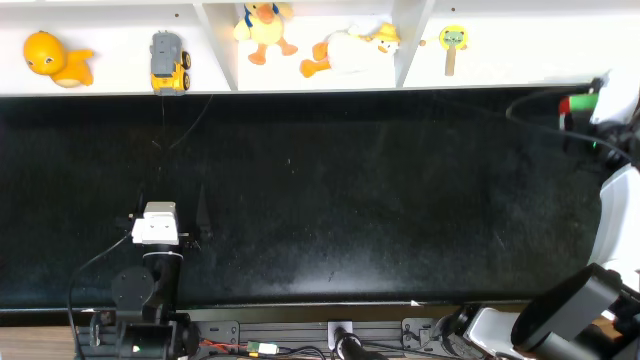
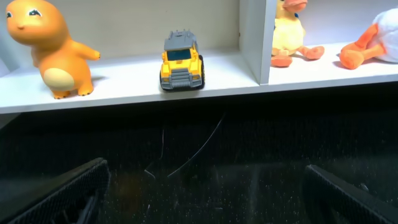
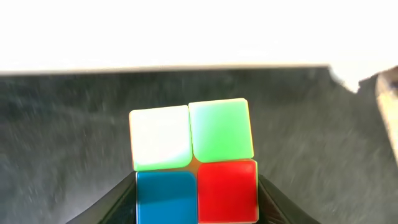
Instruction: Store Toys
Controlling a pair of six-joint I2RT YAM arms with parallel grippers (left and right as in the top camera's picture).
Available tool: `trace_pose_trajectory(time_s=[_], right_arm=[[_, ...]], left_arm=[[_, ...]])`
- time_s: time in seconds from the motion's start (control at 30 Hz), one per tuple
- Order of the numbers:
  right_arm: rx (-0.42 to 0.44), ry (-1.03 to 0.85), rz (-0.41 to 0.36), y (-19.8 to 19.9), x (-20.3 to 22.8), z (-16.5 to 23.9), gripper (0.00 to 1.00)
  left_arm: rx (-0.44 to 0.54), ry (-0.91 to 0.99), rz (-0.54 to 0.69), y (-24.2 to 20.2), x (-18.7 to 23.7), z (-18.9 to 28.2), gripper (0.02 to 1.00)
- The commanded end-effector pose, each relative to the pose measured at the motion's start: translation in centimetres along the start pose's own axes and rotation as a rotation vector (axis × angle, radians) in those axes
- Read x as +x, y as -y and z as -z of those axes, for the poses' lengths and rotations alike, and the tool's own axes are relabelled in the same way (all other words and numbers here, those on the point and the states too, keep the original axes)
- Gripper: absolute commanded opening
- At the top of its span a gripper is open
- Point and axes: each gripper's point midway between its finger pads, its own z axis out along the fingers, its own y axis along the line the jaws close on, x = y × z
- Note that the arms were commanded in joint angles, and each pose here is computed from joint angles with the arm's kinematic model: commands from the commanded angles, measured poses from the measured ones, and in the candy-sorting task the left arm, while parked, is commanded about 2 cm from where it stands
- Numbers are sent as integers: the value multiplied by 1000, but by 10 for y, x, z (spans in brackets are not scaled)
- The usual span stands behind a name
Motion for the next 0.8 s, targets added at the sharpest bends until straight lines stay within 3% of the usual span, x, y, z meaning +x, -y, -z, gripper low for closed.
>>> trace_pose_trajectory(time_s=[0.03, 0.3, 0.67, 0.7, 0.8], right_arm=[[-20, 10, -6, -3, -32, -12, 224], [-71, 8, 7, -23, -73, -46, 207], [-112, 4, 15, -42, -92, -75, 211], [-113, 1, 15, -43, -91, -77, 231], [-117, -11, 13, -44, -88, -77, 606]], left_arm=[[2, 6, -18, 0, -1, 0, 998], [2, 6, -18, 0, -1, 0, 998], [2, 6, -18, 0, -1, 0, 998], [2, 7, -18, 0, -1, 0, 998], [2, 7, -18, 0, -1, 0, 998]])
